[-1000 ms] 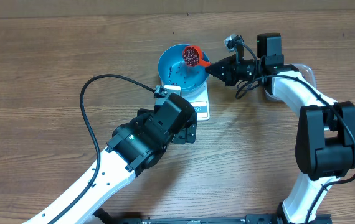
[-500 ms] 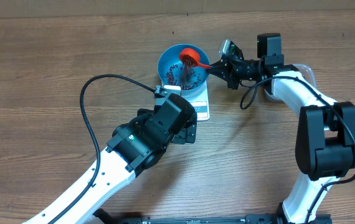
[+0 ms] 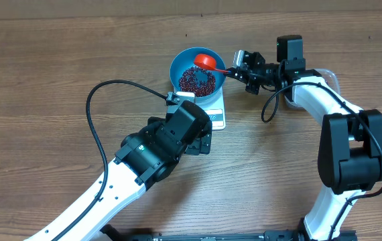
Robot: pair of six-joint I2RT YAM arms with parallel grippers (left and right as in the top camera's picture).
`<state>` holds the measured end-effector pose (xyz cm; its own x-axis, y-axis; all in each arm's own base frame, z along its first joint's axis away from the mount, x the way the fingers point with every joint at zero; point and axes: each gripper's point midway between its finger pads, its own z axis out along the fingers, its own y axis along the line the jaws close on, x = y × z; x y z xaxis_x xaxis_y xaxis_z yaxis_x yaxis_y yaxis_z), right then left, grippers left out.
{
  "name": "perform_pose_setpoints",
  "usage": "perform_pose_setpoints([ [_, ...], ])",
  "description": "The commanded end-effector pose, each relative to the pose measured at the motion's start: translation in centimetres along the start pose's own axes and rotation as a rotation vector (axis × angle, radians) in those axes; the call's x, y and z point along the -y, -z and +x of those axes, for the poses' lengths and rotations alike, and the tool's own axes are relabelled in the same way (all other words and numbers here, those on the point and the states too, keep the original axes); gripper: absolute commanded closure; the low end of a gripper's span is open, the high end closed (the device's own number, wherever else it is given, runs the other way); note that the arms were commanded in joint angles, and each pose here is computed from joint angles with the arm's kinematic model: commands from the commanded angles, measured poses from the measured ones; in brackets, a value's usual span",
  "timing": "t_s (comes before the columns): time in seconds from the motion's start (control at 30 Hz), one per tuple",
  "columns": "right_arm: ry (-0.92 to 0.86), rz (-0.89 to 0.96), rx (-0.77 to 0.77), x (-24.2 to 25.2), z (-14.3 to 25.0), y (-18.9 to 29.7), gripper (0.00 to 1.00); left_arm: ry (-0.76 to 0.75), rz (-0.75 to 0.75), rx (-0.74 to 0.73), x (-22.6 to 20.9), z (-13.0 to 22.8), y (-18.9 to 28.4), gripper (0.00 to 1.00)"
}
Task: Scoop item into bowl and weigh 150g on scale
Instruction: 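Tilt the red cup over the blue bowl to pour beans, then carry the empty red cup back over the bean tub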
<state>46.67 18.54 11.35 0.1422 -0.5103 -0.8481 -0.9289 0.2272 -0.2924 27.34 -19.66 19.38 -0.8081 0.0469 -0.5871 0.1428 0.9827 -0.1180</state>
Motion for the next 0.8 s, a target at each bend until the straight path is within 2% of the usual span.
perform_pose_setpoints([
  [0.0,-0.004,0.0,0.001,0.0,0.0,0.0,0.96,0.011,-0.007,0.006,0.0,-0.1,0.0,0.0],
  [0.17,-0.115,0.036,0.022,1.0,-2.2,1.4,0.96,0.011,-0.007,0.006,0.0,-0.1,0.0,0.0],
  [0.3,-0.265,0.07,0.056,1.6,-5.6,3.6,0.96,0.011,-0.007,0.006,0.0,-0.1,0.0,0.0],
  [0.5,-0.389,0.091,0.089,1.5,-9.4,6.2,0.96,0.011,-0.007,0.006,0.0,-0.1,0.0,0.0],
  [0.6,-0.393,0.108,0.081,1.2,-10.6,7.5,0.96,0.011,-0.007,0.006,0.0,-0.2,0.0,0.0],
  [0.77,-0.61,0.348,-0.04,3.2,-9.7,11.0,0.96,0.011,-0.007,0.006,0.0,-0.1,0.0,0.0],
])
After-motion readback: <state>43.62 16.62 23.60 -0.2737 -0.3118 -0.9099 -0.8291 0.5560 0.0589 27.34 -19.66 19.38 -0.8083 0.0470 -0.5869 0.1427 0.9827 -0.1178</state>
